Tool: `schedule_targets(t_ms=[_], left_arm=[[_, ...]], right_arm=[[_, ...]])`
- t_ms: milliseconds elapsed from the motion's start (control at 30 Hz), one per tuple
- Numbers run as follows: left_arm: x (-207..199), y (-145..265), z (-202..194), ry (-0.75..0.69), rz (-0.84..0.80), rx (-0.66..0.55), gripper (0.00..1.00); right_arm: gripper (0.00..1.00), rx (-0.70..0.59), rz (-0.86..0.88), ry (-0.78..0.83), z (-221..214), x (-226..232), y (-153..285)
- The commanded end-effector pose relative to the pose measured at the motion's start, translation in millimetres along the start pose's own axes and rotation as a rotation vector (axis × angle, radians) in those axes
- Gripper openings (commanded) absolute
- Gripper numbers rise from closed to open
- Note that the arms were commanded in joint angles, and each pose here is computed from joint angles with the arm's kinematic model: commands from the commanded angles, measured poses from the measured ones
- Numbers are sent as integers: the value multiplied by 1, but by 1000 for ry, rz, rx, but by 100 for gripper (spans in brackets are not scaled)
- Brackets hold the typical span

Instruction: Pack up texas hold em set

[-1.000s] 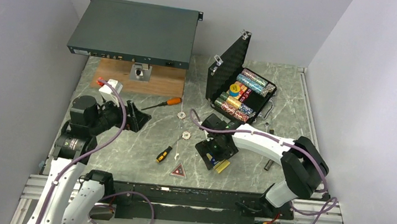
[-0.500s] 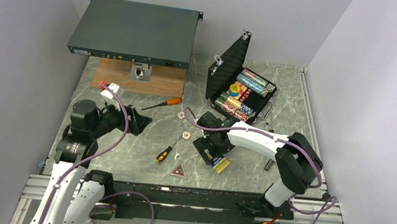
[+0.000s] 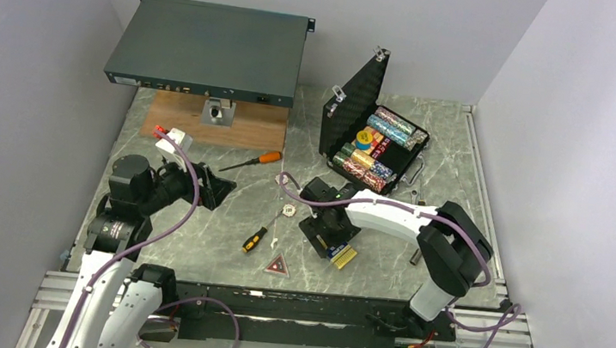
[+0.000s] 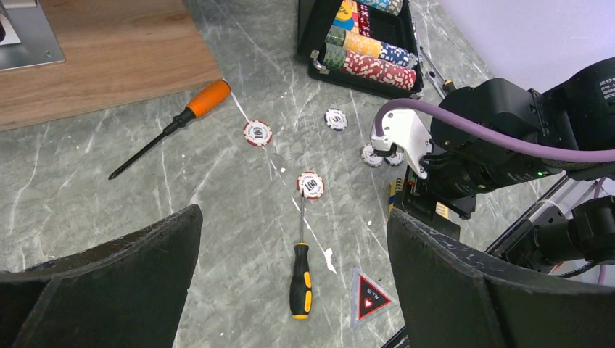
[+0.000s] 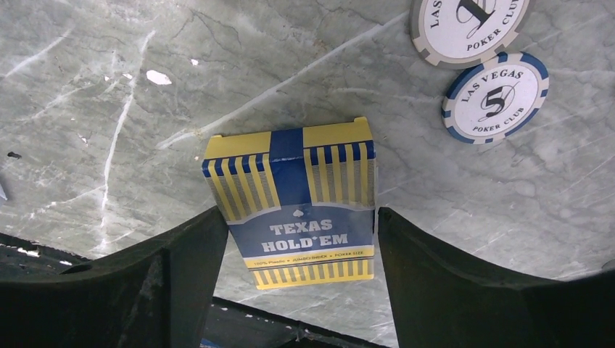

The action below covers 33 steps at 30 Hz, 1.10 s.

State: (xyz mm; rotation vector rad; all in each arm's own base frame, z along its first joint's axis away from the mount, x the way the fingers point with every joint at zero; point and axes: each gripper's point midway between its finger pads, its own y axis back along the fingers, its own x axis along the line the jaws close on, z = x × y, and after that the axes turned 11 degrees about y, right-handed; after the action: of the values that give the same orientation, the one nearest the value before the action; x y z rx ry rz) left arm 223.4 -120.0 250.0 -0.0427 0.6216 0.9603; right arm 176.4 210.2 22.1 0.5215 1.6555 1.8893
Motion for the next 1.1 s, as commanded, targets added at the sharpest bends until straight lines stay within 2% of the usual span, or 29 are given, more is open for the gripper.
schedule_targets(t_ms=[0, 100, 233, 367, 467, 567, 767, 867, 933, 1067], left_arm=[[-6, -1, 5, -44, -38, -20, 99], [-6, -1, 6, -45, -39, -20, 99], [-6, -1, 6, -47, -39, -20, 99], [-5, -1, 5, -43, -34, -17, 99], [-6, -1, 5, -44, -38, -17, 99], [-5, -1, 5, -42, -33, -18, 99], [4, -9, 2, -23, -5, 6, 99], [8, -14, -1, -8, 1, 27, 99], [9, -17, -2, -1, 0, 36, 99], [11, -22, -5, 13, -1, 58, 99]], right_arm=[[75, -31, -29, -5, 11, -3, 2], [65, -33, -32, -11, 12, -3, 2], [46, -77, -98, -55, 20, -14, 10], [19, -209, -146, -122, 41, -26, 36], [17, -322, -203, -195, 56, -41, 64], [14, -436, -286, -333, 68, -73, 95], [0, -594, -319, -816, 72, -190, 140], [0, -600, -364, -1004, 68, -253, 150], [0, -587, -386, -1073, 71, -285, 148], [0, -455, -437, -1200, 69, -334, 119]])
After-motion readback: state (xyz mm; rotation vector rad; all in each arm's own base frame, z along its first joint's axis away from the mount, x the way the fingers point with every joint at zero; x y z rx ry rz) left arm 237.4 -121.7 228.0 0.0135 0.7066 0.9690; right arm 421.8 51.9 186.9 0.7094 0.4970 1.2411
